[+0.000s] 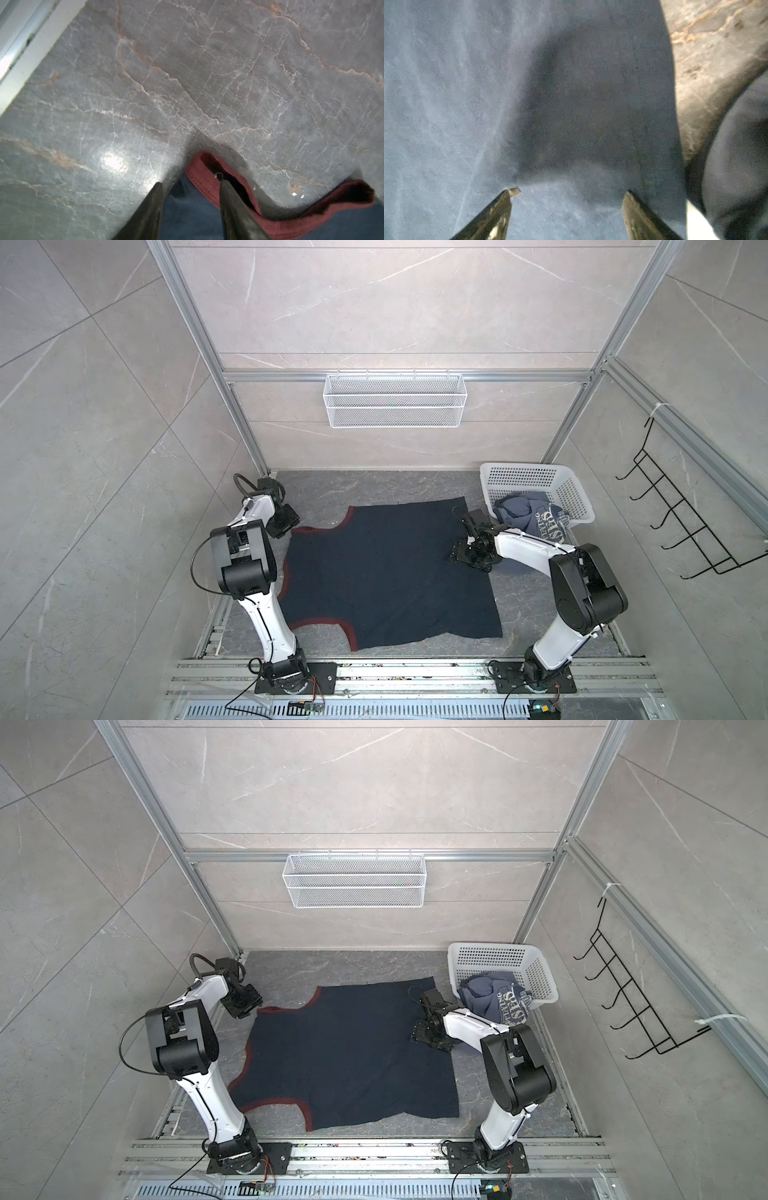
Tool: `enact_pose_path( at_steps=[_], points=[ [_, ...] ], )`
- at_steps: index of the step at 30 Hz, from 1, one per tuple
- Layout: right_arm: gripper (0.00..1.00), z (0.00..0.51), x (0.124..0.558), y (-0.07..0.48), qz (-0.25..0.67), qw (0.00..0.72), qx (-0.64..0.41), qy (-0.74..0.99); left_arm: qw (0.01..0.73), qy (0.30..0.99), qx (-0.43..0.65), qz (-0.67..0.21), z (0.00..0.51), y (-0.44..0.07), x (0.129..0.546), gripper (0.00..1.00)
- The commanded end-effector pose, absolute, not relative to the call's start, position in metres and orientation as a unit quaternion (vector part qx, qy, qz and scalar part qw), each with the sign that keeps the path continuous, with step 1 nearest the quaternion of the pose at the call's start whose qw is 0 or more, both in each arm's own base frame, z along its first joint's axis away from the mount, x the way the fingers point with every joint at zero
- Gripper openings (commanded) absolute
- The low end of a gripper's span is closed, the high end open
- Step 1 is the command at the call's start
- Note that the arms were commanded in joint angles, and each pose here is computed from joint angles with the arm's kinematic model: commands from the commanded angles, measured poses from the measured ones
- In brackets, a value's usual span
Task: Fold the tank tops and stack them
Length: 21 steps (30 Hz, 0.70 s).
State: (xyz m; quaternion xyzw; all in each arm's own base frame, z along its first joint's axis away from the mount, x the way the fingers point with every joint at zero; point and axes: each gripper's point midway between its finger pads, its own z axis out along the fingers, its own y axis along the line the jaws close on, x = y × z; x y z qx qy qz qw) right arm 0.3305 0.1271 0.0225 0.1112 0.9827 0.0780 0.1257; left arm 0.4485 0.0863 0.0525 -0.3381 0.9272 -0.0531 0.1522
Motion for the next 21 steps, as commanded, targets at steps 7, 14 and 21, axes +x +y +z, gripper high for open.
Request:
enact_pose_path(
  at_steps=[7, 14, 21],
  points=[
    [0.85, 0.007, 0.32, 0.12, 0.069, 0.11, 0.112, 0.985, 0.129, 0.94, -0.312, -0.054, 0.03, 0.077, 0.46, 0.36],
    [0.85, 0.006, 0.32, 0.12, 0.065, 0.108, 0.112, 0.986, 0.139, 0.94, -0.312, -0.027, 0.037, 0.084, 0.459, 0.18],
    [0.85, 0.003, 0.32, 0.112, 0.041, 0.104, 0.115, 0.987, 0.243, 0.918, -0.296, 0.101, 0.12, 0.105, 0.459, 0.0]
  ],
)
